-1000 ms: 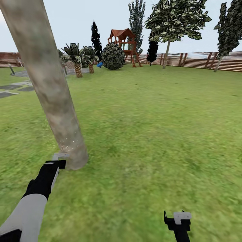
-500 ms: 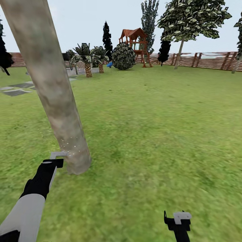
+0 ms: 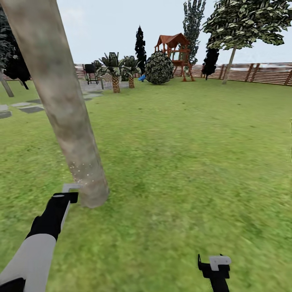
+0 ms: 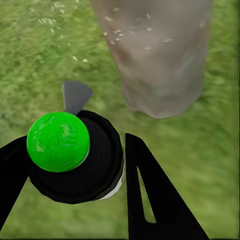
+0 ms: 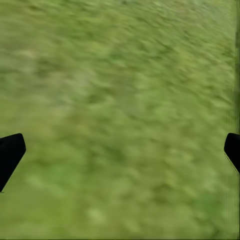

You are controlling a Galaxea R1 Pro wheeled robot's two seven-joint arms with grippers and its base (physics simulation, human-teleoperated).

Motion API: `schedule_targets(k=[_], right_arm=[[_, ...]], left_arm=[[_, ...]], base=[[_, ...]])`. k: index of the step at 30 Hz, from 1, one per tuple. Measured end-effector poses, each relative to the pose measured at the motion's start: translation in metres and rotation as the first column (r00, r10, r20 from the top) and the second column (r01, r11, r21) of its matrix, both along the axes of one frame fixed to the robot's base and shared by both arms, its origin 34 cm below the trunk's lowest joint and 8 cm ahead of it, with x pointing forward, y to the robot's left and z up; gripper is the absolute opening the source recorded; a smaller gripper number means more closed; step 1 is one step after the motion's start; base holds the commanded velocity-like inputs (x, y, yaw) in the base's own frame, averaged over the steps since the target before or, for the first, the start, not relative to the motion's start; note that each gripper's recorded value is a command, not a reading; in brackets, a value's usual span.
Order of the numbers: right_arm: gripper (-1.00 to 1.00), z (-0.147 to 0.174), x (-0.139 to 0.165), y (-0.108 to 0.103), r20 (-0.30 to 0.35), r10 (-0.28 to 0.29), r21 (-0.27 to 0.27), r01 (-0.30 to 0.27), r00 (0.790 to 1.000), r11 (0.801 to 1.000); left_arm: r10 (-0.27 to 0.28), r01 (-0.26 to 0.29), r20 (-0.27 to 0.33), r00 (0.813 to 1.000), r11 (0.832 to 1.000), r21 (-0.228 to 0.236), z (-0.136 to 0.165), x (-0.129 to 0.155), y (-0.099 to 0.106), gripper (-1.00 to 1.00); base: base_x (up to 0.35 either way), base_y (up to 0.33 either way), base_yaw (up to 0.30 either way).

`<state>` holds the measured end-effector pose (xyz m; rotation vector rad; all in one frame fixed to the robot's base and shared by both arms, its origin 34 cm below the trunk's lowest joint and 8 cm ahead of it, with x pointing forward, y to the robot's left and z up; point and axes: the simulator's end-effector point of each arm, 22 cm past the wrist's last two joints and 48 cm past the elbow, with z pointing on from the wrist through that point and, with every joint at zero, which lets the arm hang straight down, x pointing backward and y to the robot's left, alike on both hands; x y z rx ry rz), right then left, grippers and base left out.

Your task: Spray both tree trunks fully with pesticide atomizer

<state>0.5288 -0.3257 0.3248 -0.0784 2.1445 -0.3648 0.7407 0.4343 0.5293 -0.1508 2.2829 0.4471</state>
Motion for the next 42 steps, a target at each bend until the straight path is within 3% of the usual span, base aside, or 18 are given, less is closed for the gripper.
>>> schedule_targets(k=[23,34,42], right_arm=[[1.0,0.0,0.0,0.0,0.0,0.002,0.0,-0.002,1.0,1.0],[1.0,0.0,0.0,0.001,0.0,0.002,0.0,-0.002,1.0,1.0],[1.0,0.0,0.0,0.001,0.0,0.003,0.001,-0.003,1.0,1.0]], left_arm=[[0.009,-0.009,-0.005,1.0,1.0,0.002,-0.002,-0.003,0.005,-1.0],[0.011,-0.011,-0.011,1.0,1.0,0.004,-0.004,-0.006,0.007,-1.0],[0.017,-0.018,-0.058,0.998,1.0,-0.014,-0.028,-0.019,0.005,-1.0]], base=[[0.105,-0.265,0.01],[0.164,-0.252,0.258],[0.163,-0.252,0.276]])
